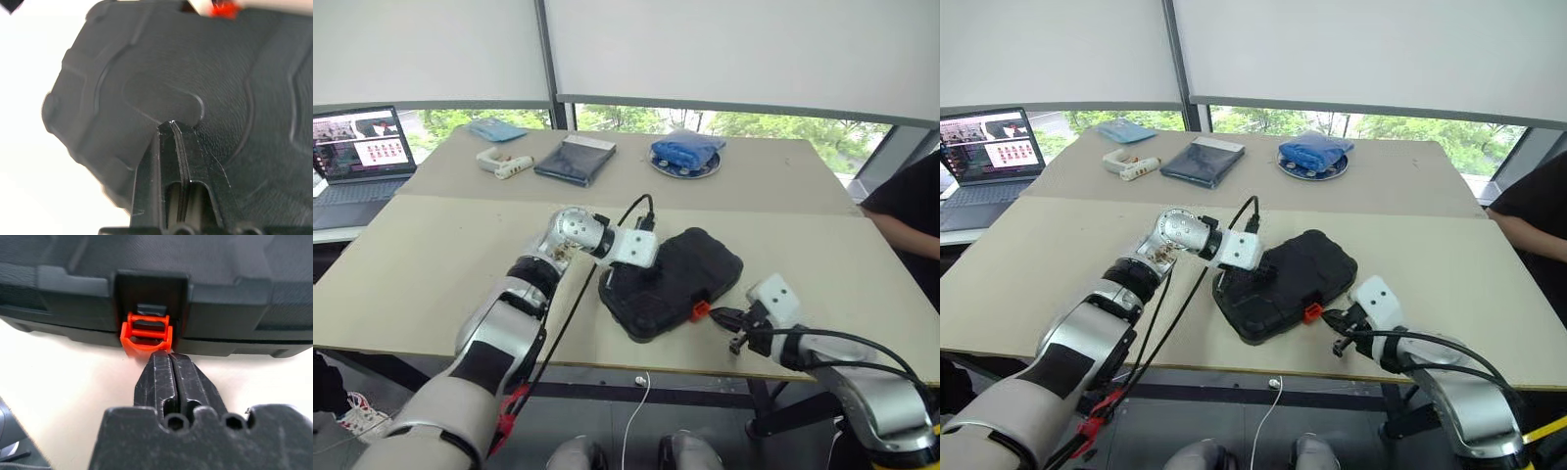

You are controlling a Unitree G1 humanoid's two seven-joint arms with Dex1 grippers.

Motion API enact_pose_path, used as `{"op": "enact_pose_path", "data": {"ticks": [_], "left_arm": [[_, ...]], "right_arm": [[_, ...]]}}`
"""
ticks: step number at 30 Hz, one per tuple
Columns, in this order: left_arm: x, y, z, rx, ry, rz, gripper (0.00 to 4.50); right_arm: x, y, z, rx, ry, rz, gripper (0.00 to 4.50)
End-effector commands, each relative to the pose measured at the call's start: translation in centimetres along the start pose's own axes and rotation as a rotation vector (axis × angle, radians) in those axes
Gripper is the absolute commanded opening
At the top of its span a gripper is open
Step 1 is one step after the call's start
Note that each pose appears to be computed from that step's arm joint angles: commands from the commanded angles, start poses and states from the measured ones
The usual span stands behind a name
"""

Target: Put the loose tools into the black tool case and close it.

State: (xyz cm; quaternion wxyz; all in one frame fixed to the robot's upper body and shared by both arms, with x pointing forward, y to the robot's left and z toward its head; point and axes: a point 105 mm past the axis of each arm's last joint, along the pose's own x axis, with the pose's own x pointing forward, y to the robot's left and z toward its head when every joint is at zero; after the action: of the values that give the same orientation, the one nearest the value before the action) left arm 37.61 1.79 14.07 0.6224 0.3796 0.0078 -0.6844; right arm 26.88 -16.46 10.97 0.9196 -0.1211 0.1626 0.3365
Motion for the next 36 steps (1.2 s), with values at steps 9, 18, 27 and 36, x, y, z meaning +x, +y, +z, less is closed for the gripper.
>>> {"op": "enact_pose_path", "data": {"ticks": [9,18,27,36], "left_arm": [[0.3,-3.1,-3.4,-0.241,0.058,-0.116,3.55],[0.3,-2.8,-3.3,-0.213,0.066,-0.096,3.59],[0.4,-3.1,-3.5,-0.194,0.074,-0.101,3.59],[0.6,-2.8,-3.3,-0.179,0.075,-0.098,3.59]], "right_arm": [[1.4,1.0,0.6,0.034,-0.072,-0.031,3.58],[1.5,1.5,0.5,0.057,-0.078,-0.035,2.48],[-0.3,2.0,1.7,0.015,-0.141,-0.088,1.17],[-0.1,2.1,1.3,-0.002,-0.111,-0.1,1.17]]}}
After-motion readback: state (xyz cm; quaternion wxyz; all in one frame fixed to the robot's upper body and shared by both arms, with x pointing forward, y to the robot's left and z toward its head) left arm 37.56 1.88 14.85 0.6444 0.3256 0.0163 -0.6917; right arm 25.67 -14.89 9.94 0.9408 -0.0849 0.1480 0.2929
